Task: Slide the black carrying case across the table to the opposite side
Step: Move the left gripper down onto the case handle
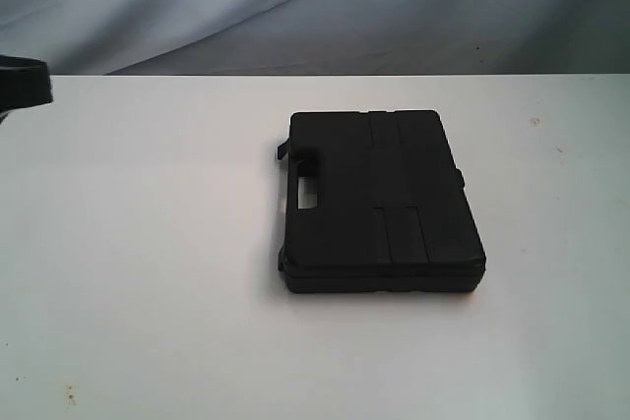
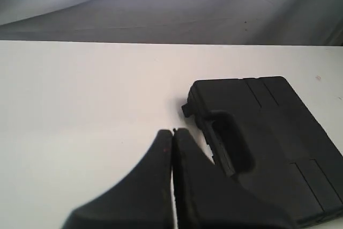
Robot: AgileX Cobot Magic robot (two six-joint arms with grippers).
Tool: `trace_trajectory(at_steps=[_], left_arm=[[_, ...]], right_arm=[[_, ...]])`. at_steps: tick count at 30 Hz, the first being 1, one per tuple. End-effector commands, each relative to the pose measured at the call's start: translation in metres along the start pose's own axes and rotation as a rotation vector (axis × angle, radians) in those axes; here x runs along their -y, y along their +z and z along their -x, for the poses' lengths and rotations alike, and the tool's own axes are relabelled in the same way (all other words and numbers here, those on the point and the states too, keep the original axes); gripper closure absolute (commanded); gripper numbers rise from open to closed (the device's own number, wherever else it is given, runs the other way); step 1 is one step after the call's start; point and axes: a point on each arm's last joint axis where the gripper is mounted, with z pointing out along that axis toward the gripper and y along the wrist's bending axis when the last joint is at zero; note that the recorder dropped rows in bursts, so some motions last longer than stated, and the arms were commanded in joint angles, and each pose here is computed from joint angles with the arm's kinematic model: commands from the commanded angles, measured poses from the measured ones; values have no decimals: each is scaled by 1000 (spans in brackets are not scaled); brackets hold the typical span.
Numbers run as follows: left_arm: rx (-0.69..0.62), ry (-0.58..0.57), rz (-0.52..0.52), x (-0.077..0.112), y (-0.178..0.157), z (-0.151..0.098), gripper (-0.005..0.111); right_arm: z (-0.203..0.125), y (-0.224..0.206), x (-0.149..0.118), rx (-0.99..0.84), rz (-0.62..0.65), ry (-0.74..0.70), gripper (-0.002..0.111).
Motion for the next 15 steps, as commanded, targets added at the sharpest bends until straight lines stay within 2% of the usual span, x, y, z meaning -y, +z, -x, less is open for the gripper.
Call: trace_trajectory(at_steps=[1,11,15], left_arm=[[-38,-7,-19,13,21,9,107],[-138,10,-12,31,58,20,107],[-235,17,11,34,77,16,107]], right_arm=[[0,0,0,14,-7,5,108],[0,0,0,14,-7,7,108],[0,0,0,14,-7,7,108]])
